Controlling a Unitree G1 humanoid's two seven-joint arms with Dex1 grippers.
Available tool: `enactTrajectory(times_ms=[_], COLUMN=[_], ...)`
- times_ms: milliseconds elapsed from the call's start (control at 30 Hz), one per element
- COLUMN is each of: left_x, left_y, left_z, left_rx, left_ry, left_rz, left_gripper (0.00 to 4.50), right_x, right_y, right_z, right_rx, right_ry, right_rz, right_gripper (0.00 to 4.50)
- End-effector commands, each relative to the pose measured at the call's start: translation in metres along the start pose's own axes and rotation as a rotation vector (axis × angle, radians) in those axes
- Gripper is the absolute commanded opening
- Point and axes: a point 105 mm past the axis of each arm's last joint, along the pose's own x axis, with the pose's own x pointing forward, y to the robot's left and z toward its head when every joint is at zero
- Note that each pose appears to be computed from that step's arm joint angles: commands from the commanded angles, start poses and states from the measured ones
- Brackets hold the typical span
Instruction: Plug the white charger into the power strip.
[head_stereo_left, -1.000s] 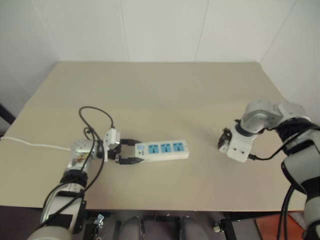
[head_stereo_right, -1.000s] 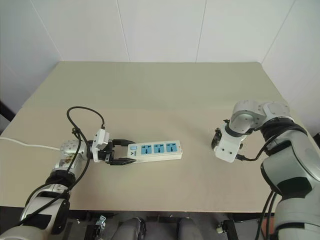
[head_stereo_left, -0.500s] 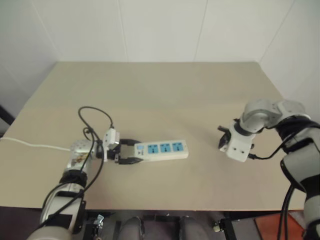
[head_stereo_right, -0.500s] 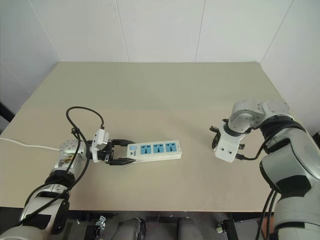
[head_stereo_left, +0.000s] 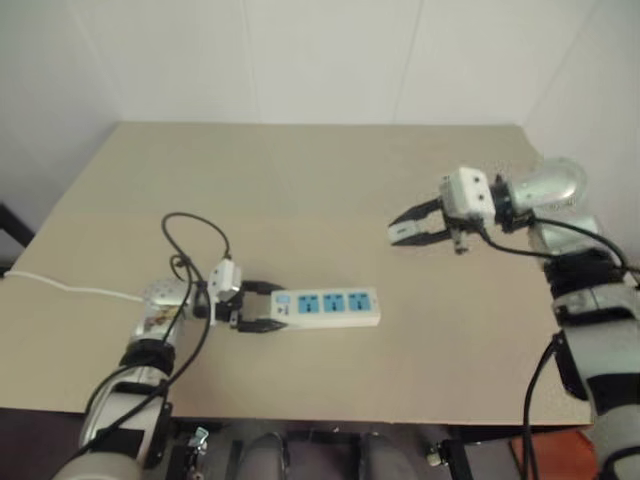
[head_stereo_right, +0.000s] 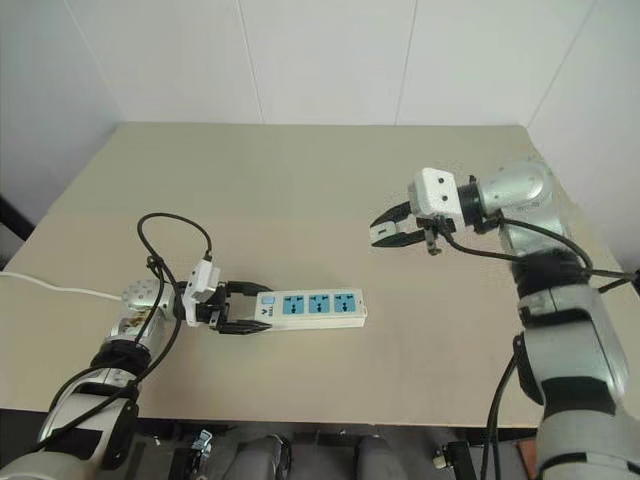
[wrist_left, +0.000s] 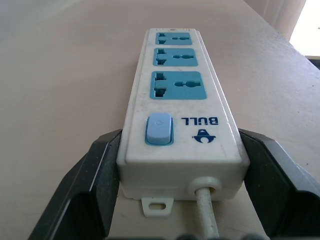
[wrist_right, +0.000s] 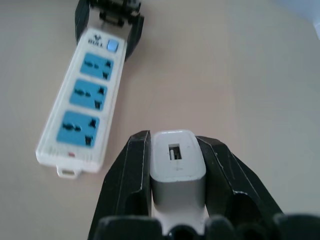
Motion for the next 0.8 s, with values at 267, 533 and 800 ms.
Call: enactTrajectory(times_ms=[267,533,800], left_x=[0.007,0.008,0.007], left_y=[-0.009,-0.01,-0.011], left_z=[-0.009,-0.011,-0.011], left_rx=[0.018,0.013,0.006], left_ry=[0.047,0.049,0.052], left_rz=[-0.082,-0.09,-0.092], left_gripper=[3.22,3.22,3.22], right_x=[0.019,0.054,0.083], right_y=[0.002,0.013,0.029], right_z=[0.049,0.055,0.055], right_rx=[0.288,0.346,0.384], right_ry=[-0.439,-0.509,-0.544], right_rz=[-0.163,-0.11,-0.016], right_gripper=[1.18,1.18,1.18])
